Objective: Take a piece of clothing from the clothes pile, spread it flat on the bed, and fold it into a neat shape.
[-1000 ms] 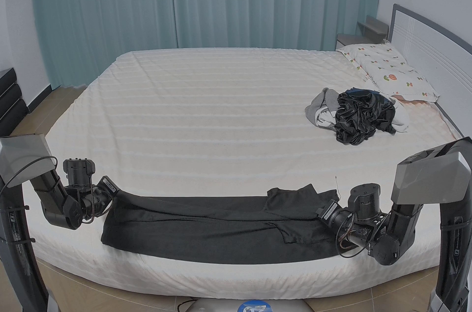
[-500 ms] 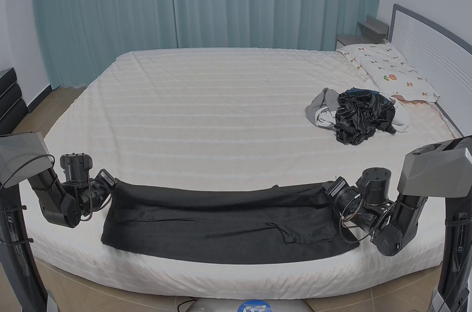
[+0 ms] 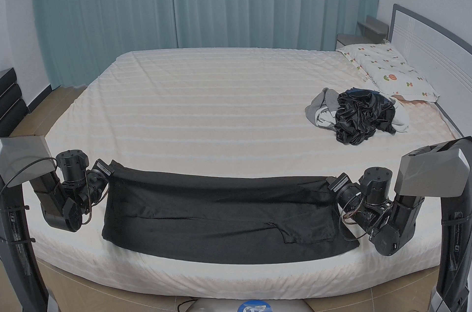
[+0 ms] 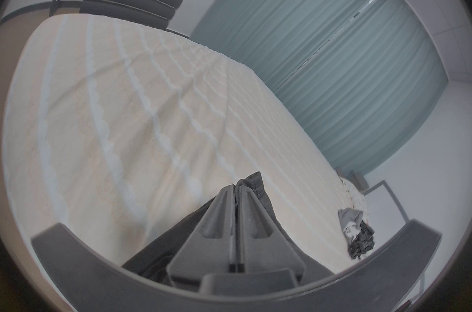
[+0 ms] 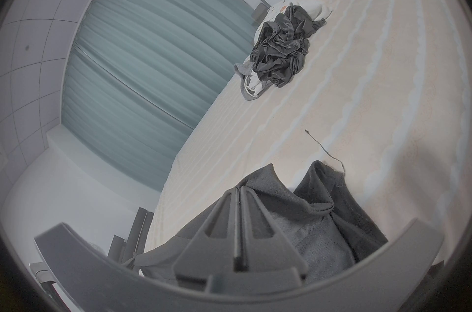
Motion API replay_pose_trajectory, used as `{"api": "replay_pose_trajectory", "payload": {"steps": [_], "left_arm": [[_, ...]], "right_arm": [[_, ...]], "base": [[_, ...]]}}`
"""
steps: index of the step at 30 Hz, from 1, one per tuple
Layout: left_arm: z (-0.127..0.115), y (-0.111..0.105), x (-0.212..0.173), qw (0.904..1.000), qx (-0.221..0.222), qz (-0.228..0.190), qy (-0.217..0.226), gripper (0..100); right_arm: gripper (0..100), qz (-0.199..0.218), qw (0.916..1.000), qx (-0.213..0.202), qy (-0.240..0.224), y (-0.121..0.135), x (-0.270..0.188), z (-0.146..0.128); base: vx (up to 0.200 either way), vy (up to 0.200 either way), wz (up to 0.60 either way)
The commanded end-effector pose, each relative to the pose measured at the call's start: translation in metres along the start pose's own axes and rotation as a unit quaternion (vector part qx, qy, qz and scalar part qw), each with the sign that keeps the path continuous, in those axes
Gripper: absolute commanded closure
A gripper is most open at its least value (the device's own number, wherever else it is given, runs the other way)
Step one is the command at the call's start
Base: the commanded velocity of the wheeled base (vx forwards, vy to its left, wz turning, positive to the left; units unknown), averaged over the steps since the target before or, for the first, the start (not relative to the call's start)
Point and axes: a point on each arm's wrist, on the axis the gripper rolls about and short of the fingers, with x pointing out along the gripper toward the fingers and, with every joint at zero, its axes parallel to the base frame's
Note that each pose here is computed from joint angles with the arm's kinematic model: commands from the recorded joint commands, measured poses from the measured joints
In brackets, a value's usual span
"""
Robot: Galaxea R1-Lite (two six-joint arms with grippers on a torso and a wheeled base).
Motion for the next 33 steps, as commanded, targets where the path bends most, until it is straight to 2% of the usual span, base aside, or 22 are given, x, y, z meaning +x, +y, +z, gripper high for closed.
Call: {"api": "replay_pose_trajectory", "payload": {"steps": [1, 8, 12, 16, 18, 22, 26, 33], "left_arm": [[-0.007, 0.009, 0.001, 0.9998, 0.002, 0.014, 0.012, 100], [-0.016, 0.019, -0.009, 0.9965, 0.070, 0.031, 0.035, 100], [-0.021, 0.024, -0.012, 0.9940, 0.091, 0.039, 0.046, 100], [-0.028, 0.032, -0.018, 0.9878, 0.130, 0.053, 0.067, 100], [-0.035, 0.039, -0.021, 0.9816, 0.159, 0.063, 0.084, 100], [-0.040, 0.045, -0.019, 0.9773, 0.174, 0.075, 0.094, 100], [-0.044, 0.050, -0.021, 0.9716, 0.196, 0.082, 0.104, 100], [-0.044, 0.049, -0.022, 0.9715, 0.197, 0.081, 0.103, 100]], "right_arm": [[100, -0.003, 1.0000, -0.001, 0.002, -0.004, -0.001, 0.000], [100, -0.028, 0.9987, -0.024, 0.037, -0.014, -0.019, -0.008], [100, -0.038, 0.9970, -0.041, 0.053, -0.019, -0.024, -0.012], [100, -0.056, 0.9939, -0.061, 0.073, -0.027, -0.031, -0.019], [100, -0.064, 0.9917, -0.073, 0.084, -0.032, -0.033, -0.024], [100, -0.075, 0.9868, -0.100, 0.103, -0.040, -0.035, -0.029], [100, -0.079, 0.9854, -0.105, 0.108, -0.043, -0.034, -0.033], [100, -0.080, 0.9849, -0.107, 0.110, -0.044, -0.035, -0.034]], "base": [[0.000, 0.000, 0.00], [0.000, 0.000, 0.00], [0.000, 0.000, 0.00], [0.000, 0.000, 0.00], [0.000, 0.000, 0.00], [0.000, 0.000, 0.00], [0.000, 0.000, 0.00], [0.000, 0.000, 0.00]]}}
